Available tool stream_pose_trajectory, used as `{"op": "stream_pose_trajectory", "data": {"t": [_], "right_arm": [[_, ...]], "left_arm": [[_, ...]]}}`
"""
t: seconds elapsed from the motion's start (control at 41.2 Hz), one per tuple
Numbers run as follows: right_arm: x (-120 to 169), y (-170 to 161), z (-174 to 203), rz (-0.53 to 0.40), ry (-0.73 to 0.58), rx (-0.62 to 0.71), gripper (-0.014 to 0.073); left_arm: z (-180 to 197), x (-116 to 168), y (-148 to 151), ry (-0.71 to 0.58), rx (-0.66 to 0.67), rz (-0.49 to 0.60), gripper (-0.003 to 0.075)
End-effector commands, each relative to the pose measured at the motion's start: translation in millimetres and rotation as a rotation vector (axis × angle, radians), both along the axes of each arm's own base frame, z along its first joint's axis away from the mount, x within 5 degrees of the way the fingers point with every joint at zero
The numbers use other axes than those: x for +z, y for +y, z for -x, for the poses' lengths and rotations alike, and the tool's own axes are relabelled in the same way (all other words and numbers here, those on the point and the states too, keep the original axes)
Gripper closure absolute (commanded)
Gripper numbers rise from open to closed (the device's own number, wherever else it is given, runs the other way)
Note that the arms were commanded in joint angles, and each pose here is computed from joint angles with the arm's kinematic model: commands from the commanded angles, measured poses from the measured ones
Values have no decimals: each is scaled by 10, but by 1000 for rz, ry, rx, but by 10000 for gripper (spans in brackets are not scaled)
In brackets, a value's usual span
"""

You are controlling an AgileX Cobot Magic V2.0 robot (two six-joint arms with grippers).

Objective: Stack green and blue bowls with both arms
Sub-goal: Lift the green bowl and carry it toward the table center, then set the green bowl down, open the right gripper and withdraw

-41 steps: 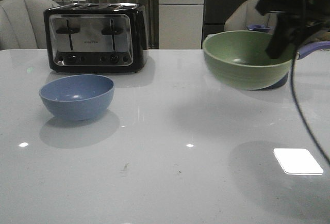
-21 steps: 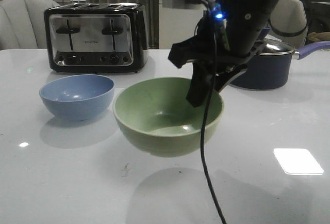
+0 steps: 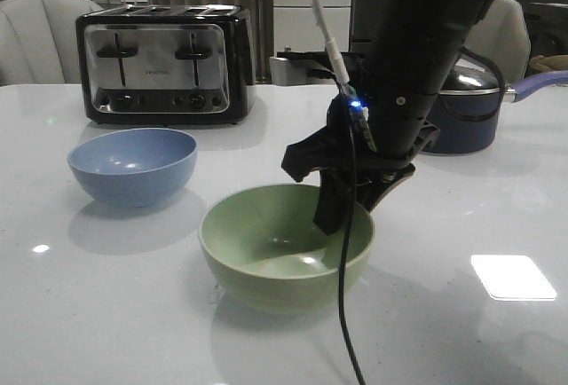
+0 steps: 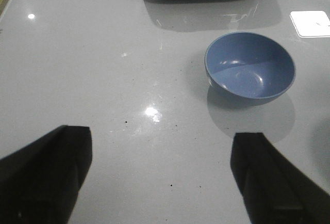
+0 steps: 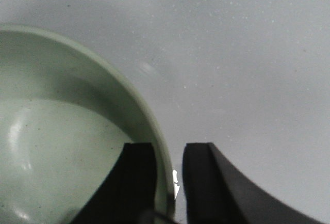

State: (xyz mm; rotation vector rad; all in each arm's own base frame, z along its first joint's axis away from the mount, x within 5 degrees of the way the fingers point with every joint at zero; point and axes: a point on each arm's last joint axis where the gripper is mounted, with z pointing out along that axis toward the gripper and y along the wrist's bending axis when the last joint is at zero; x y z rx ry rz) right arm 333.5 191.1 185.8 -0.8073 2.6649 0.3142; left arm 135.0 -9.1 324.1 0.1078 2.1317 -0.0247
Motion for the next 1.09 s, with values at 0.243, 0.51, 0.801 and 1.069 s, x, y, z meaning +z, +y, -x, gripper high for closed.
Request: {"op": "stream_pose_trajectory", "data": {"t": [0.243, 0.51, 0.801, 1.069], "right_arm": [[979, -133, 248, -139, -273, -5, 170], [1463, -506, 947, -190, -440, 35, 170], [1672, -916, 1736, -255, -565, 40, 170], [1565, -1152, 2224, -255, -550, 68, 170]], "left_arm": [[-47, 143, -1, -99, 4, 14, 120], [-47, 143, -1, -99, 4, 14, 120], [-50, 141, -1, -97, 4, 14, 120], [-222, 50, -109, -23, -60, 3, 120]]}}
